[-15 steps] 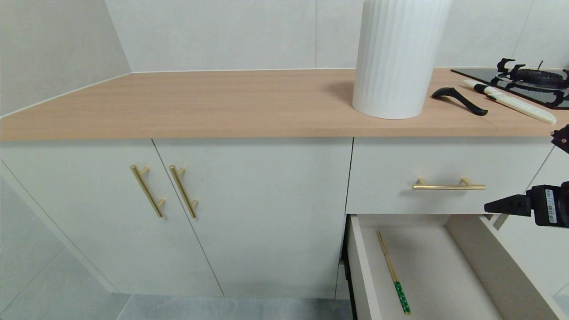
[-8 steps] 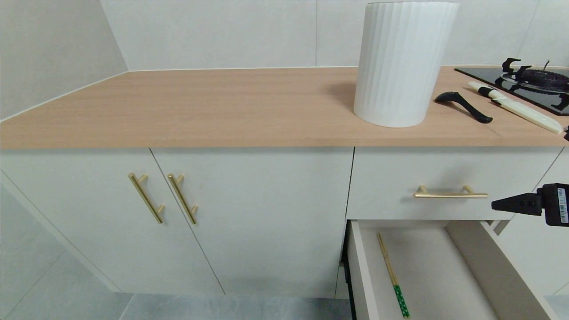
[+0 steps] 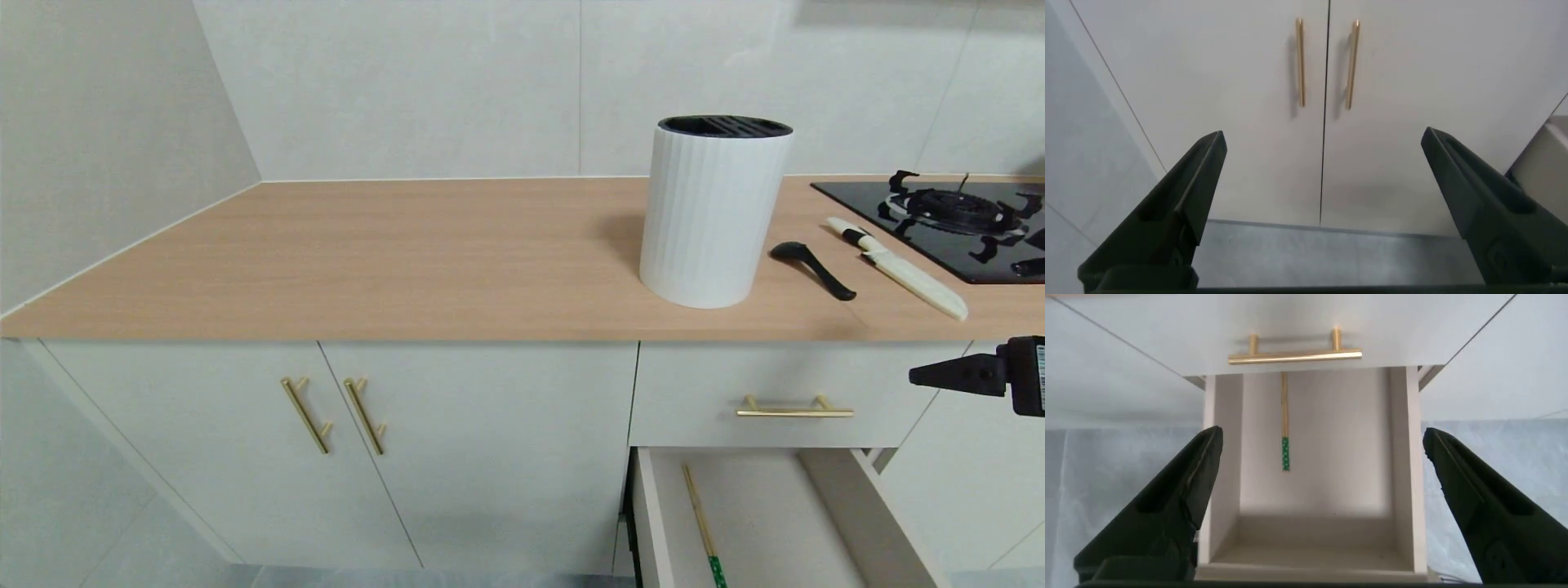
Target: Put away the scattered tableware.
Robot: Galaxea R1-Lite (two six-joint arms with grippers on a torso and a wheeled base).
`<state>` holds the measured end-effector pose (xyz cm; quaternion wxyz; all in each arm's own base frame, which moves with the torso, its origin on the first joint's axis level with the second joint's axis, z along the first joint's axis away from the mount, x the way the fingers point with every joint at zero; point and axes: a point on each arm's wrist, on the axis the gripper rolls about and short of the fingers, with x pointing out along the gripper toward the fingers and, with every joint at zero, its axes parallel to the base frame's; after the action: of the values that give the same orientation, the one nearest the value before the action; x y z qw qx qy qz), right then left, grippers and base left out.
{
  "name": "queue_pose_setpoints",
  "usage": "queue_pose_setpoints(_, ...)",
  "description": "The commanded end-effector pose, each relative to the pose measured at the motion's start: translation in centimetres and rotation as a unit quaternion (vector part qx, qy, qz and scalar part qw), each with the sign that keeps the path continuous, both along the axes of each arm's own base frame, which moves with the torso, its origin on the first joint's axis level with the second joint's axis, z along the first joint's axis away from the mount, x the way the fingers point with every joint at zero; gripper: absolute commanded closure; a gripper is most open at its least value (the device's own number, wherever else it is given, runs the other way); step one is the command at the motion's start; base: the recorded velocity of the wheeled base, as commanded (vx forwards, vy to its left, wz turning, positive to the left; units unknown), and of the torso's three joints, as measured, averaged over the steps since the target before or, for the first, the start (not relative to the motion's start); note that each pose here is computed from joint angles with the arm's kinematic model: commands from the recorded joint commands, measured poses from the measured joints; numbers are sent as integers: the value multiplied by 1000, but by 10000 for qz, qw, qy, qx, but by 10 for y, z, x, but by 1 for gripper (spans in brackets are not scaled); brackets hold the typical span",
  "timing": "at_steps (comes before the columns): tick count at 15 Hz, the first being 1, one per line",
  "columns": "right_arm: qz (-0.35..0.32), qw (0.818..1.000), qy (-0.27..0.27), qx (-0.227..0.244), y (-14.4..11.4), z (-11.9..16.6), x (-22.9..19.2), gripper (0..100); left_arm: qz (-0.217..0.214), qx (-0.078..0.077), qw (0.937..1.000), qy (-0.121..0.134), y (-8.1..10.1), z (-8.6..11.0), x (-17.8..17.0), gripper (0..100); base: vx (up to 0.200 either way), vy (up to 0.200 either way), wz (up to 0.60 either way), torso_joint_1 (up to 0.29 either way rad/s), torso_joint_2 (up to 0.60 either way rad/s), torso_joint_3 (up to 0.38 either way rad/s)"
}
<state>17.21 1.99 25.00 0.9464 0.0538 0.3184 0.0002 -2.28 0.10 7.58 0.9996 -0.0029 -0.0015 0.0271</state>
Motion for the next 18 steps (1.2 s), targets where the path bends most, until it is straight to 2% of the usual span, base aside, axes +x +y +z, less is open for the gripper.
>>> queue_pose_setpoints(1,2,10000,26,-5,0,-1,1,0,5,-2,10000,-2,0,0,0,0,0,0,0,178,-481,-295)
queue_pose_setpoints(6,14,10000,57,0,0,-2,2,0,5,-2,10000,-2,0,0,0,0,0,0,0,205,-477,-286)
queue_pose_setpoints(9,171,9996,117,-197,1,-10,10,0,5,-2,10000,6,0,0,0,0,0,0,0,113,-261,-152)
queue_pose_setpoints(11,150,9991,-37,-387,-2,-21,46,0,5,-2,10000,-2,0,0,0,0,0,0,0,16,-38,-21)
queue_pose_setpoints(13,283,9988,-273,-300,-8,-31,79,0,5,-2,10000,-2,0,0,0,0,0,0,0,0,0,0)
queue_pose_setpoints(14,552,9964,-572,-282,-20,-40,111,0,5,-2,10000,-2,0,0,0,0,0,0,0,0,0,0)
queue_pose_setpoints(15,770,9940,-666,-390,-27,-49,124,0,5,-2,10000,-2,0,0,0,0,0,0,0,0,0,0)
queue_pose_setpoints(18,1133,9896,-806,-373,-33,-80,159,0,5,-2,10000,-2,0,0,0,0,0,0,0,0,0,0)
